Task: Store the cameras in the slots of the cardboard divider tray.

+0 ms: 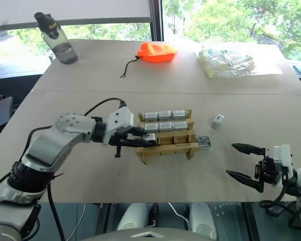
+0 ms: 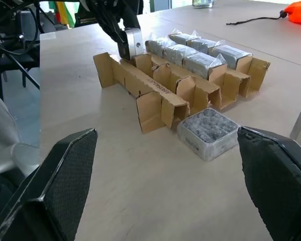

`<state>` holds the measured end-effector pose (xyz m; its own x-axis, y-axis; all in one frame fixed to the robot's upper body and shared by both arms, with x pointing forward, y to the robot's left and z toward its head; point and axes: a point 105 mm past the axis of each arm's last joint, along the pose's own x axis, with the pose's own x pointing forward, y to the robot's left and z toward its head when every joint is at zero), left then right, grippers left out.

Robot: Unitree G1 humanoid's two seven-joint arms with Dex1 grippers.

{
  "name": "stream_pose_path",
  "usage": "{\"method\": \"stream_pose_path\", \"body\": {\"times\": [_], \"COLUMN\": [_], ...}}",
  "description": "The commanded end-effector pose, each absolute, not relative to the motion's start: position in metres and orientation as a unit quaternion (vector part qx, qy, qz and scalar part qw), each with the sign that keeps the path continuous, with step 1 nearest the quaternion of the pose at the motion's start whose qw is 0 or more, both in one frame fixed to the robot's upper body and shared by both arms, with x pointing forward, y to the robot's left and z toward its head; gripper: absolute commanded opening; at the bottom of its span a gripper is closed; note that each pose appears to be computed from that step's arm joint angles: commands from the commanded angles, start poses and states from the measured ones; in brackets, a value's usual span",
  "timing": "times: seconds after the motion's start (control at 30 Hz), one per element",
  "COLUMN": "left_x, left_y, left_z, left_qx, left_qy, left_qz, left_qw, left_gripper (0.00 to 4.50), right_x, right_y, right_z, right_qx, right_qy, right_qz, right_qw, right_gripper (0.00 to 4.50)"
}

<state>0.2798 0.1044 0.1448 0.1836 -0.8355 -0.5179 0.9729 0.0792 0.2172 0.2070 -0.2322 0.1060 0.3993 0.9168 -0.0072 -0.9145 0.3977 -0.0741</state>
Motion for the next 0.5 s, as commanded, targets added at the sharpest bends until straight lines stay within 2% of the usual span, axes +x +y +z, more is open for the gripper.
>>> {"method": "stream_pose_path", "body": {"times": [0.03, 0.17, 0.5], "left_x": [0.2855, 0.2904, 0.2836], "left_y": [0.1045, 0.1065, 0.1038], "left_z": [0.1464, 0.1427, 0.1403], "left_qx": [0.294, 0.306, 0.265], "left_qy": [0.115, 0.116, 0.145], "left_qz": [-0.636, -0.642, -0.651], "left_qw": [0.705, 0.693, 0.696], "left_gripper": [0.73, 0.73, 0.73], "right_x": [0.2053, 0.2048, 0.2033], "right_y": [-0.2342, -0.2359, -0.2362], "right_z": [0.1154, 0.1164, 0.1139], "right_qx": [-0.049, -0.052, -0.051], "right_qy": [-0.031, -0.030, -0.030], "right_qz": [0.542, 0.536, 0.530], "right_qw": [0.838, 0.842, 0.846], "right_gripper": [4.43, 4.43, 4.43]}}
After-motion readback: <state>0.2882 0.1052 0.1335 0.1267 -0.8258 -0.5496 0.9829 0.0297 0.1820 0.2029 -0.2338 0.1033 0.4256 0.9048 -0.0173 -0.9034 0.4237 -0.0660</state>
